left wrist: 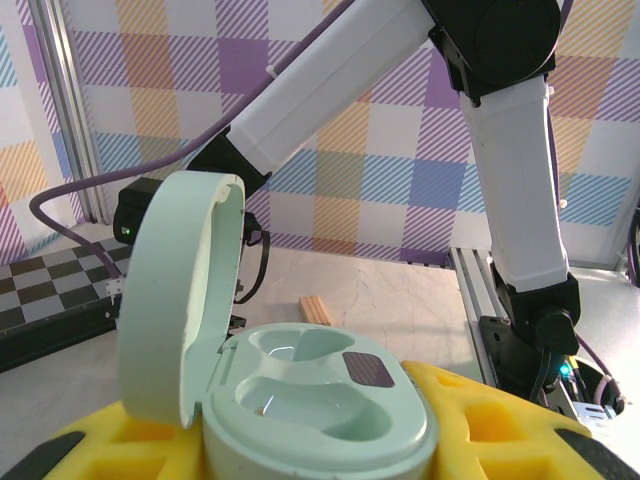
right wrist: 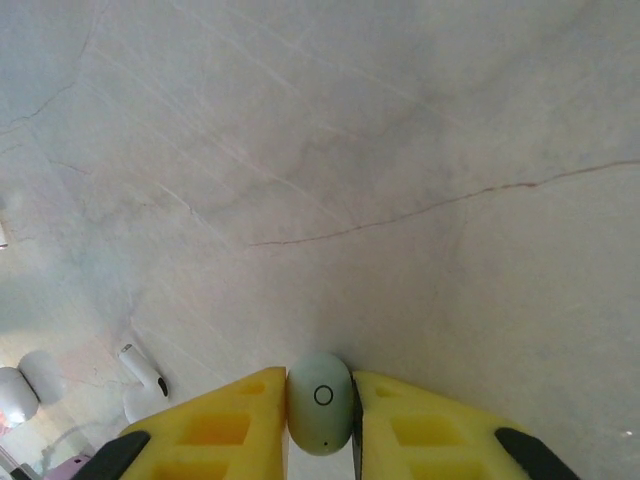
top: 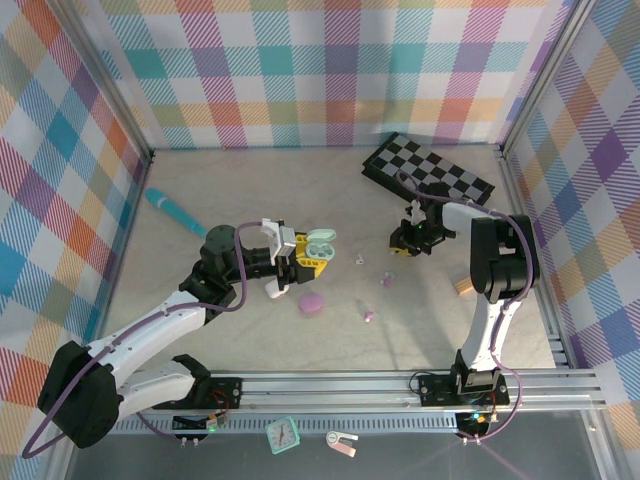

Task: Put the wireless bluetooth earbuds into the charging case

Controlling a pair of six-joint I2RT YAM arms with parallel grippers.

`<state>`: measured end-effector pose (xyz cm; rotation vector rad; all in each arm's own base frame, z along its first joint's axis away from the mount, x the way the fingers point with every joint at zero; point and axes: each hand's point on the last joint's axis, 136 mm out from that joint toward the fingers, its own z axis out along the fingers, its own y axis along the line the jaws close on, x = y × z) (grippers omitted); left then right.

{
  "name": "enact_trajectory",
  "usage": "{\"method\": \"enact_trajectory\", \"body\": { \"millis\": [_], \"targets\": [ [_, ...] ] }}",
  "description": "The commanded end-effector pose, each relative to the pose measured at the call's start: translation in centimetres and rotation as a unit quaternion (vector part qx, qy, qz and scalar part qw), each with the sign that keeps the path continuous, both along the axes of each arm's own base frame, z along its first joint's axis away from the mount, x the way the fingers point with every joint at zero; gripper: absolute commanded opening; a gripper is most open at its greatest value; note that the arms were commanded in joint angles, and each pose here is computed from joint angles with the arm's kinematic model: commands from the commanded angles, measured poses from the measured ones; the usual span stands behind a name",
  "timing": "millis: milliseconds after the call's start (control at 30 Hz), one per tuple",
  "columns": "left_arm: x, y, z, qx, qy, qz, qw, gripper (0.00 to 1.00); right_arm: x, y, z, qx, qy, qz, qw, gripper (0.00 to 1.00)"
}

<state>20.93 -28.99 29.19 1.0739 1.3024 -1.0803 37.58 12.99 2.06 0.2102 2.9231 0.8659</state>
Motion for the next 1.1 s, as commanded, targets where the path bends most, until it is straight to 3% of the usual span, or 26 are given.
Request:
{"method": "enact_trajectory", "body": {
  "millis": [0,200,600,1067],
  "targets": [
    [-0.7,0.0,0.5,-0.005,-0.015,-0.014,1.0,0.36,0.4,0.1,-0.4,-0.009,-0.005,0.0,1.0,0.21],
    [-0.7,0.0,0.5,-0.004,-0.014,-0.013,1.0,0.36,-0.2,0.4,0.4,-0.042,-0.031,-0.008,0.999,0.2],
    [-0.2,-0.1,0.0,-0.002,-0.01,-0.005,1.0,0.36,-2.3,-0.4,2.0,-0.199,-0.085,-0.111,0.97,0.19],
    [0.3,0.0,-0.4,-0.002,-0.012,0.012,1.0,0.36,-3.4,-0.8,5.0,-0.229,-0.137,-0.154,0.951,0.17]
  ]
}}
